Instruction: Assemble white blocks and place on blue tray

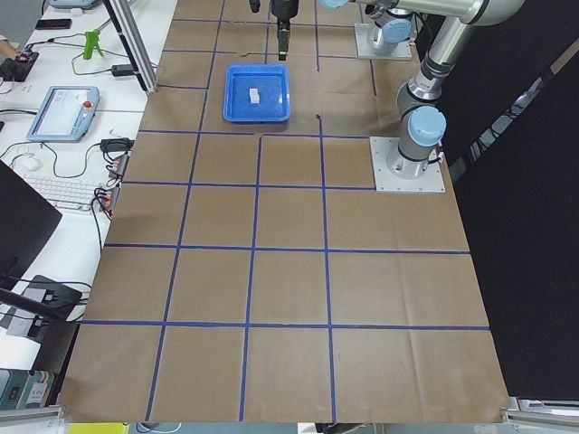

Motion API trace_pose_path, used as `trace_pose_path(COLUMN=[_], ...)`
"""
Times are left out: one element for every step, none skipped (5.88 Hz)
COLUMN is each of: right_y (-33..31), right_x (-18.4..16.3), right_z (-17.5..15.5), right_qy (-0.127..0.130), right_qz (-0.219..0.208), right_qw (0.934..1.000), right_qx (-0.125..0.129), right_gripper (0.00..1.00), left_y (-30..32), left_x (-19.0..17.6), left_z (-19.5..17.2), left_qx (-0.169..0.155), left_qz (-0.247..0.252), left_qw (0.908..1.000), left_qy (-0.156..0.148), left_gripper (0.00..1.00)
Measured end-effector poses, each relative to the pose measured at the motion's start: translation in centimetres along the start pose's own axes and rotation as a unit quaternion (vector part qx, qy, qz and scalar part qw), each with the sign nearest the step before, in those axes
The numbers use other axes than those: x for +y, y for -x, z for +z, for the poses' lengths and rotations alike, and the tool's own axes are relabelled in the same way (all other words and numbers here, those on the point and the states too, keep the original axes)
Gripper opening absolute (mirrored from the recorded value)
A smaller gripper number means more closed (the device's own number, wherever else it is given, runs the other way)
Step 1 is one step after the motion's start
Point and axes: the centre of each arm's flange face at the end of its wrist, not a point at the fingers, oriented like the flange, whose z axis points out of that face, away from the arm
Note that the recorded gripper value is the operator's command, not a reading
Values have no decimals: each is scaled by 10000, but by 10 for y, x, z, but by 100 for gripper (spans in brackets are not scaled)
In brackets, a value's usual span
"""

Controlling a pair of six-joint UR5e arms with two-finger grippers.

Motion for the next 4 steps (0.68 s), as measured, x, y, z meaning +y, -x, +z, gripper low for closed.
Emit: trace_pose_path(right_y=[2, 5, 7, 8], right_x=[8, 12, 12, 12], right_z=[-7, -12, -13, -13], right_qy=[-44, -79, -96, -101], right_qz=[138, 180, 176, 171], right_qw=[9999, 9998, 9998, 9998], right_qx=[-5, 14, 34, 37], right_gripper=[100, 100, 100, 100], left_y=[0, 0, 0, 0], left_x=[0, 0, 0, 0], left_z=[0, 0, 0, 0], left_qx=[0, 0, 0, 0], left_qz=[0, 0, 0, 0], left_qw=[10000, 10000, 10000, 10000], left_qy=[0, 0, 0, -1], left_gripper=[99, 99, 99, 99])
